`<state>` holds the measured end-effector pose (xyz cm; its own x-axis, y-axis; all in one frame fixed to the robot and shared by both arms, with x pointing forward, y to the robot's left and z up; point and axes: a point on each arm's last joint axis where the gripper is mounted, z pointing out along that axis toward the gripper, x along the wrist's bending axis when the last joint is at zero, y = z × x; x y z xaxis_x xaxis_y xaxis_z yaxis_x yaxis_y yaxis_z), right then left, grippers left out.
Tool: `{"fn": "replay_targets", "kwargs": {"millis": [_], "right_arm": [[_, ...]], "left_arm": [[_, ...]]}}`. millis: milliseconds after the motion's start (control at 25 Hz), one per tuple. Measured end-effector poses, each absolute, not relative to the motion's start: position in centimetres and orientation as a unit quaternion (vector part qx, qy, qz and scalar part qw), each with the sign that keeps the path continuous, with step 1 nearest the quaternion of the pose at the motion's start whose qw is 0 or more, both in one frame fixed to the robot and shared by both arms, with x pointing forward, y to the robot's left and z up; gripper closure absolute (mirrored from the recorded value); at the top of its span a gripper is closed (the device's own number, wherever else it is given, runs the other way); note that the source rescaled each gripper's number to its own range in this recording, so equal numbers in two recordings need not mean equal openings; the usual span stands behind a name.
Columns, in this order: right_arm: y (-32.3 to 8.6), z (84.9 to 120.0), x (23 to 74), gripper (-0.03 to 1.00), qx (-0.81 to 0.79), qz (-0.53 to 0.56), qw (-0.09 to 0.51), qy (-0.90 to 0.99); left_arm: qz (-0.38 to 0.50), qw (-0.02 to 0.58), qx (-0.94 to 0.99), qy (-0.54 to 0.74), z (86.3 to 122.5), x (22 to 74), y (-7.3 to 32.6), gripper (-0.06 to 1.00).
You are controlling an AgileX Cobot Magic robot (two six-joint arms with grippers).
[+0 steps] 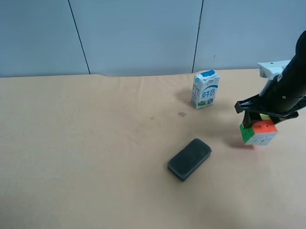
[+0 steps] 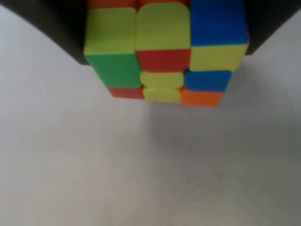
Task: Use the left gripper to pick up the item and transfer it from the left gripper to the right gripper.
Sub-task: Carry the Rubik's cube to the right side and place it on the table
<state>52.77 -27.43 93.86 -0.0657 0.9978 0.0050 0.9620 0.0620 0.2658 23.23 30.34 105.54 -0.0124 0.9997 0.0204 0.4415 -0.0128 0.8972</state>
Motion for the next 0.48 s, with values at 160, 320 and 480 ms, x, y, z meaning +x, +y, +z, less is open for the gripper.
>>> {"fn": "replay_targets", "kwargs": {"millis": [160,320,480], "right_arm": [[-27.27,92.52,53.53,0.93,0.683,0.110,0.091,0.717],[-27.09,92.38,53.92,0.93,0.688,0.129,0.094,0.707],[-27.02,92.40,53.94,0.67,0.692,0.133,0.092,0.703]], "left_arm": [[0.382,0.365,0.600,0.600,105.54,23.23,30.34,-0.05],[0.382,0.365,0.600,0.600,105.54,23.23,30.34,-0.05],[0.382,0.365,0.600,0.600,105.54,23.23,30.34,-0.05]]}}
